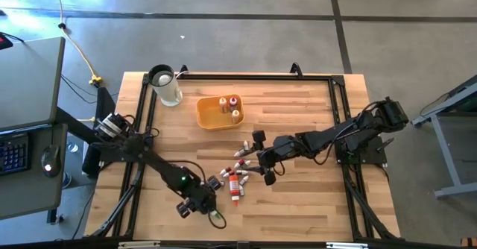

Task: Pick & Place food coloring
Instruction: Put the large green food coloring bottle into the yellow bin

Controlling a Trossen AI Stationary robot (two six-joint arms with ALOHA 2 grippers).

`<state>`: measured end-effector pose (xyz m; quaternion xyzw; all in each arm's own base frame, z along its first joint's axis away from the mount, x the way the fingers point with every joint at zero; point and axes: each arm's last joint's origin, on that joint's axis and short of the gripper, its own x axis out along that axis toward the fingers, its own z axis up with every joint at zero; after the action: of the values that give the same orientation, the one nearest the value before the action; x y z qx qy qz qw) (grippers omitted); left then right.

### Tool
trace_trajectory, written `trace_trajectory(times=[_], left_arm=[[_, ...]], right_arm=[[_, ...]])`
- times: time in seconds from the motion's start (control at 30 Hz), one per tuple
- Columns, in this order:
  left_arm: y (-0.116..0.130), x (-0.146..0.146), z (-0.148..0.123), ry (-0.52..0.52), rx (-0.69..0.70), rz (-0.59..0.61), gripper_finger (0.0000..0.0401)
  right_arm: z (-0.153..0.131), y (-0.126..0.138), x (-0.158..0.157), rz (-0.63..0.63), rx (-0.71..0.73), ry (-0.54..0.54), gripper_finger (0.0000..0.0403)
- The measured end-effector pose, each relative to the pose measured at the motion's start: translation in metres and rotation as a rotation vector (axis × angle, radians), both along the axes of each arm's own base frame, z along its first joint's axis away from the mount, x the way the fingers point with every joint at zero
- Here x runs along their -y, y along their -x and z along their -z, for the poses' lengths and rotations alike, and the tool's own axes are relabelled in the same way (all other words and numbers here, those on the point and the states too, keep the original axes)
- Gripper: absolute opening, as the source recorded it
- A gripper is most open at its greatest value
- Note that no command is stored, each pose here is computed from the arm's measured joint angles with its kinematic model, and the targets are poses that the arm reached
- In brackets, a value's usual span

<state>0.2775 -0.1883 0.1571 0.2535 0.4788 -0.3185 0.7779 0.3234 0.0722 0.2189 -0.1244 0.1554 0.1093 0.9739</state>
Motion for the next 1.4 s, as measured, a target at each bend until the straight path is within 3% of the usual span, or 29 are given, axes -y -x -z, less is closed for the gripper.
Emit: trace_trajectory(times=[0.23,0.43,0.57,0.7,0.87,1.0,1.17,1.4], left_arm=[[-0.010,-0.011,-0.001,0.039,0.004,-0.115,0.0122],[-0.018,-0.011,-0.013,0.031,0.037,-0.169,0.0115],[-0.025,-0.012,-0.035,-0.097,0.102,-0.232,0.0117],[-0.027,-0.018,-0.059,-0.309,0.156,-0.362,0.0117],[-0.027,-0.025,-0.076,-0.475,0.254,-0.506,0.0117],[-0.029,-0.028,-0.080,-0.525,0.354,-0.640,0.0117],[-0.027,-0.031,-0.082,-0.537,0.447,-0.806,0.0117],[-0.026,-0.032,-0.083,-0.498,0.484,-0.906,0.0117]], right_arm=[[0.000,0.000,0.000,0.000,0.000,0.000,0.0213],[0.000,0.000,0.000,0.000,-0.001,0.000,0.0213],[0.000,0.000,0.001,0.023,0.001,0.008,0.0213],[0.000,0.000,0.003,0.092,0.007,0.065,0.0213],[0.000,0.000,0.003,0.088,0.006,0.068,0.0213],[0.001,0.000,0.003,0.106,0.003,0.076,0.0213],[0.003,0.001,0.007,0.214,-0.016,0.122,0.0213],[0.003,0.001,0.008,0.247,-0.018,0.147,0.0213]])
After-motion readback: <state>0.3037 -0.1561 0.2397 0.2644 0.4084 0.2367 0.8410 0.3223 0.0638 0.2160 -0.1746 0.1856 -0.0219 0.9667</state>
